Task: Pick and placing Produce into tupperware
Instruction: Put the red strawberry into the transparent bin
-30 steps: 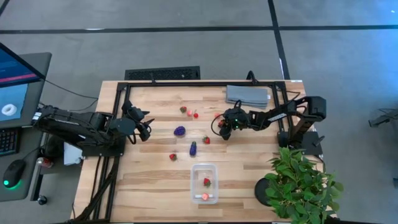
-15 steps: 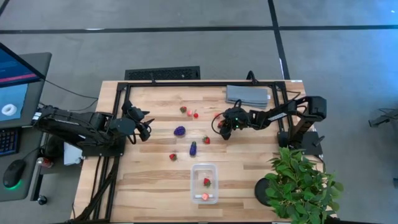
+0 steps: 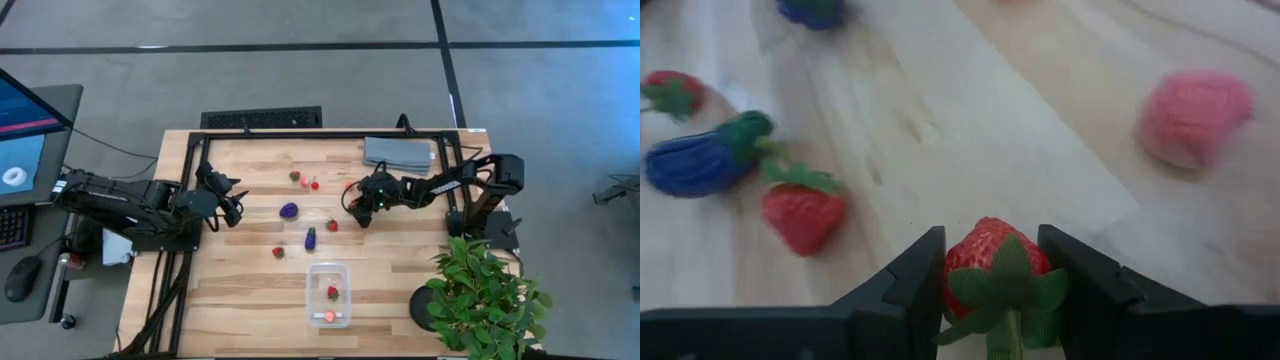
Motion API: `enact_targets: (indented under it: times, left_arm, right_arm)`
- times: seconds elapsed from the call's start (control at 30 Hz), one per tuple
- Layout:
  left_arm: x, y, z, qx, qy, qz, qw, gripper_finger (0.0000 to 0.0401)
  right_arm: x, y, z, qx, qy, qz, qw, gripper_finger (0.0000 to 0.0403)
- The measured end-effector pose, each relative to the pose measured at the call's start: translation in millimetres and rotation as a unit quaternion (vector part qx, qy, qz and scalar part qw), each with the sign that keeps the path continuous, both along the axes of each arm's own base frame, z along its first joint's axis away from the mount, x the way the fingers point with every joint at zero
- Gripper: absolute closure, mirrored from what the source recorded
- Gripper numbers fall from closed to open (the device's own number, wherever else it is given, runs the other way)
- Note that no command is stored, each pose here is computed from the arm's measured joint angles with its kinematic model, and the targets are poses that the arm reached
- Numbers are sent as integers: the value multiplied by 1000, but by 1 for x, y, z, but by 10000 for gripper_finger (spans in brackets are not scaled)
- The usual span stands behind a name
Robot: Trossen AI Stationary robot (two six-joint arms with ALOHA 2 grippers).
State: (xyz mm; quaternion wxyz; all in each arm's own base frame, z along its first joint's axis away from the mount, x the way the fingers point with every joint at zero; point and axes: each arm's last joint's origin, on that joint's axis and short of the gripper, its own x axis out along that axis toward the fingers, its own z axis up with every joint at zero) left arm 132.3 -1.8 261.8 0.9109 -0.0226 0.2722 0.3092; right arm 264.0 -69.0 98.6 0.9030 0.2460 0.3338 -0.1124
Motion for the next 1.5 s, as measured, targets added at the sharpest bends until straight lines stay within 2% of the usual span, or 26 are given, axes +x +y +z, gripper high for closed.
enact_targets:
  times: [0.97,1.5]
  left_arm:
    - [0,0,0,-4,-3,3,1000,225]
    - [1,0,1,-4,-8,3,1000,225]
  right_arm:
    - [12,-5,18,47,-111,15,993,233]
    - [41,-9,53,77,-181,93,976,229]
